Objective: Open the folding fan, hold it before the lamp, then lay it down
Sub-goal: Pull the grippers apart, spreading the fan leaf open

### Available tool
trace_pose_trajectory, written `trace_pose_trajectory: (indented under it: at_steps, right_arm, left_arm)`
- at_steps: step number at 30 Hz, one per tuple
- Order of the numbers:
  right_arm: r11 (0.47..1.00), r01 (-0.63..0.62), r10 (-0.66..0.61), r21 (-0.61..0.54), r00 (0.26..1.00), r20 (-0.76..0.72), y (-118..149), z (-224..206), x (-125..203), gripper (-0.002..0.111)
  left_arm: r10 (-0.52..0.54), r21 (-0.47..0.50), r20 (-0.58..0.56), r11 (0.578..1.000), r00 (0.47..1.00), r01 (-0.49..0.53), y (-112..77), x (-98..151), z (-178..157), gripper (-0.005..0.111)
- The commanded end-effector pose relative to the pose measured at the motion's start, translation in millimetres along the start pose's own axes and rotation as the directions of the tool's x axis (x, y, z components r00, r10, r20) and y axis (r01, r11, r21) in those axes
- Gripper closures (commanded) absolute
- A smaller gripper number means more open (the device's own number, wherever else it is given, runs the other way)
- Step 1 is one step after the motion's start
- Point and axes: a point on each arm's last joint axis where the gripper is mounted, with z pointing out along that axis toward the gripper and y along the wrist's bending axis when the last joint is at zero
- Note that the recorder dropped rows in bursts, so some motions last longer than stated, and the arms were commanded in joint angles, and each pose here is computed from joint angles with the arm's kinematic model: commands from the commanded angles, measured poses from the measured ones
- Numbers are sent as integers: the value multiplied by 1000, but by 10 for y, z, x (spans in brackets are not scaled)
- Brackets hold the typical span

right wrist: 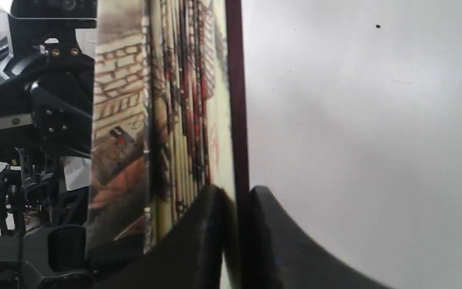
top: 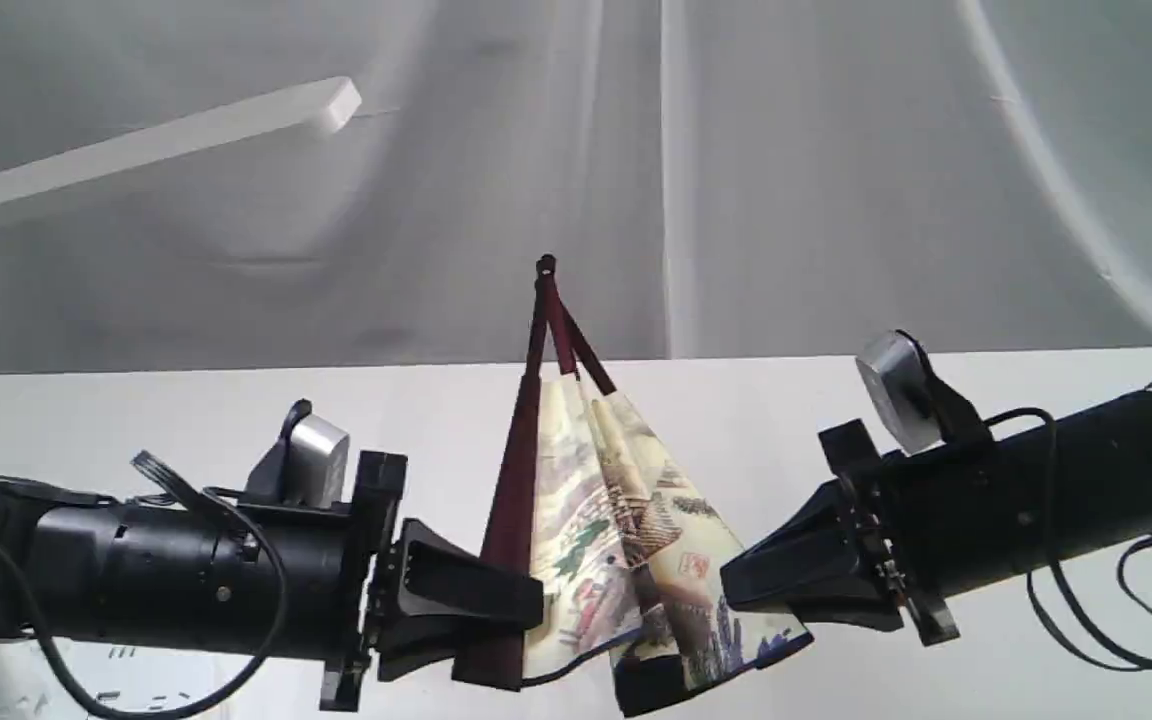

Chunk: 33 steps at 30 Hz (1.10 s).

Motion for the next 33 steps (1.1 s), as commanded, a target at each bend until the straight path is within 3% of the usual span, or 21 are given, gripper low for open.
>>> trace_pose_trajectory:
  at_steps: [1, 9, 17, 24, 33]
  right_arm:
    - [998, 36, -34, 56, 998, -46, -53, -25, 38, 108]
    - [996, 20, -18, 88, 999, -29, -159, -183, 40, 108]
    - [994, 4, -3, 107, 1000, -13, -231, -296, 44, 108]
    - [994, 4, -5, 105, 1000, 14, -258, -363, 28, 108]
    - [992, -52, 42, 114, 995, 91, -384, -611, 24, 108]
  left_arm:
    - [16, -2, -12, 1000, 1000, -16, -8, -12, -81, 107]
    - [52, -64, -99, 996, 994, -58, 67, 52, -139, 107]
    - [36, -76, -55, 996, 998, -40, 118, -16, -289, 107]
    - [51, -102, -103, 993, 993, -62, 145, 25, -292, 107]
    - [39, -106, -74, 993, 997, -47, 168, -13, -373, 107]
